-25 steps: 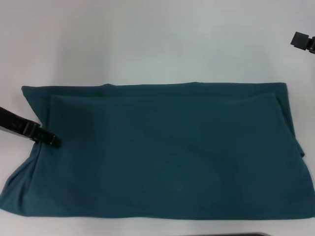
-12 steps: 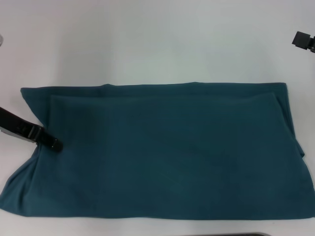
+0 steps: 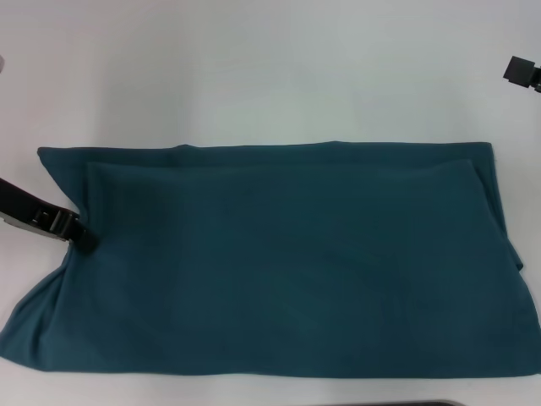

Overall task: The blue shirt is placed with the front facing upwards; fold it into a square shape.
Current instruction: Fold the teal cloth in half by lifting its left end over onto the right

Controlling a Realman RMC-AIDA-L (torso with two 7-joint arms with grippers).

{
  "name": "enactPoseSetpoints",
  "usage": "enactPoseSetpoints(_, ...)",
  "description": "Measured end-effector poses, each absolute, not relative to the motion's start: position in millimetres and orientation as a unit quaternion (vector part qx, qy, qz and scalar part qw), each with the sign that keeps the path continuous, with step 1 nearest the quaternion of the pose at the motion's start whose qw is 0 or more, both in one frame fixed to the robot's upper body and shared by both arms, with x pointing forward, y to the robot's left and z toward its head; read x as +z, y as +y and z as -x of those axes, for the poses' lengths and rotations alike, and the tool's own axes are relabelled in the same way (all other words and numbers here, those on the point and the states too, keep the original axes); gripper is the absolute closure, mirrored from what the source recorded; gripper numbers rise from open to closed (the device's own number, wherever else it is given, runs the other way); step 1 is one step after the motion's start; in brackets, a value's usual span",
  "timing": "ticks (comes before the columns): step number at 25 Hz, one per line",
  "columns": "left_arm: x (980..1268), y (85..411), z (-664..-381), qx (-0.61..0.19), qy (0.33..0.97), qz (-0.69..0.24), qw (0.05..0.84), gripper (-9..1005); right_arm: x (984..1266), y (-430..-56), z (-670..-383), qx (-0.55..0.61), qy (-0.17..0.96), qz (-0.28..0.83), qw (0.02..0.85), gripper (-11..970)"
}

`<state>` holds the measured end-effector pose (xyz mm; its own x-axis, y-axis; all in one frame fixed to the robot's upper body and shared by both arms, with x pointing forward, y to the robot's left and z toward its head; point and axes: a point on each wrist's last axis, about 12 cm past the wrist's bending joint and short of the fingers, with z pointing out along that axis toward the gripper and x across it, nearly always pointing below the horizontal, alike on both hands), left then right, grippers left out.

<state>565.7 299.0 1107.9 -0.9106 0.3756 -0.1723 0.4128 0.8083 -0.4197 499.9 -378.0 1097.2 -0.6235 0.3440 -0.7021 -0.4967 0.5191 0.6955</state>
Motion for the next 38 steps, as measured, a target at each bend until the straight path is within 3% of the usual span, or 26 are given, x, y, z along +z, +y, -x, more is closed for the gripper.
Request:
enactPoseSetpoints(4,1108,299,-566,-0.228,0.950,-0.209,0.041,920,1097,-378,-500,0.488,0.758,0.050,0.431,183)
enactPoseSetpoints(9,1109,301,-567,-0.222,0.952,-0.207,0.045,978,1096,-378,-500,0.486,0.759,0.048,0.432,183)
enactPoseSetpoints(38,1145,409,-556,-0.171,0.975,-0.122,0.078,978,1100,-358,-526,0.485,0.757,0.060,0.434,182)
